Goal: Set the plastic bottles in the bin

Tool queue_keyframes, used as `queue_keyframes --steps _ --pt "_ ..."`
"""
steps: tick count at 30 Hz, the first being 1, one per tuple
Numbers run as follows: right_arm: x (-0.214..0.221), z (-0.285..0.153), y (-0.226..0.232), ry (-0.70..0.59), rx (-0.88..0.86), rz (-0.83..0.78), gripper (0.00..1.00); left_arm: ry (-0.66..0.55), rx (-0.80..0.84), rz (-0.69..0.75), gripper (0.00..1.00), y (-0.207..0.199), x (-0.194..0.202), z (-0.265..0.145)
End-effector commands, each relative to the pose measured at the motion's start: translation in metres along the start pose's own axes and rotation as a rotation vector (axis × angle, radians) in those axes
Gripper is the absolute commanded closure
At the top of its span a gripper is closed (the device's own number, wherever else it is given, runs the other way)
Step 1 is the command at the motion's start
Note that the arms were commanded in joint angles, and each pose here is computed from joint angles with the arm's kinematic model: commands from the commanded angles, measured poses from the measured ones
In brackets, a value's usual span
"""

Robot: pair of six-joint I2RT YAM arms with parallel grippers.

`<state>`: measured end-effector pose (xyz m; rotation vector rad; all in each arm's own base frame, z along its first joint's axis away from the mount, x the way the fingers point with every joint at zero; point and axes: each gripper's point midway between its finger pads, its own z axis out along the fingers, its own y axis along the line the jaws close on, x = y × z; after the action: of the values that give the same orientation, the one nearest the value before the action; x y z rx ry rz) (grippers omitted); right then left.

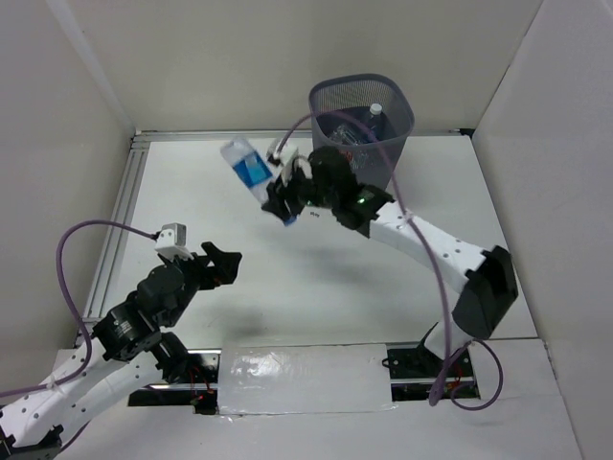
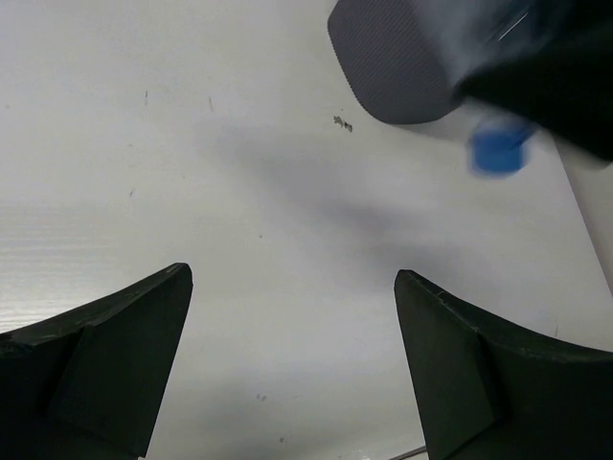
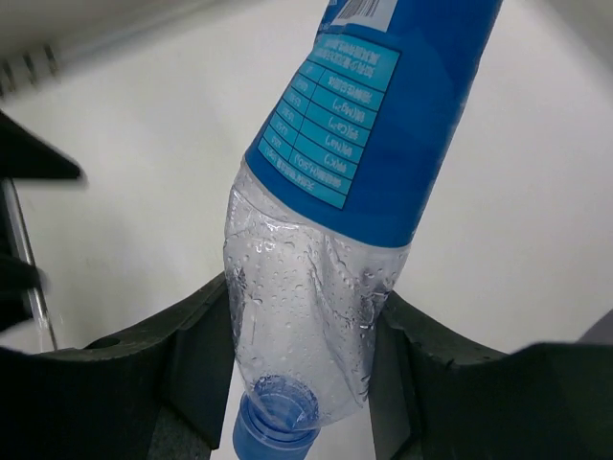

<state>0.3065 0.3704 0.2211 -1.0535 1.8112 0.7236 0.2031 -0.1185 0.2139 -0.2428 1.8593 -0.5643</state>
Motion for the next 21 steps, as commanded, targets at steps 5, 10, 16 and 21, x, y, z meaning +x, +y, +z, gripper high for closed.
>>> queue_keyframes --steps 5,10,16,21 --pt "-0.182 -0.116 -0.076 -0.445 0.28 -0.092 0.84 -0.018 0.094 0.001 0.0 -0.025 -0.003 0.012" --pt "-0.173 -0.149 -0.184 -0.422 0.552 0.015 0.79 -0.015 0.114 0.03 0.0 -0.032 -0.002 0.018" --pt "-0.13 -0.157 -0.262 -0.35 0.602 0.044 0.49 -0.024 0.143 0.056 0.0 -0.045 -0.008 0.025" --pt "-0.121 -0.157 -0.283 -0.31 0.595 0.058 0.0 -0.032 0.158 0.077 0.0 -0.052 -0.013 0.028"
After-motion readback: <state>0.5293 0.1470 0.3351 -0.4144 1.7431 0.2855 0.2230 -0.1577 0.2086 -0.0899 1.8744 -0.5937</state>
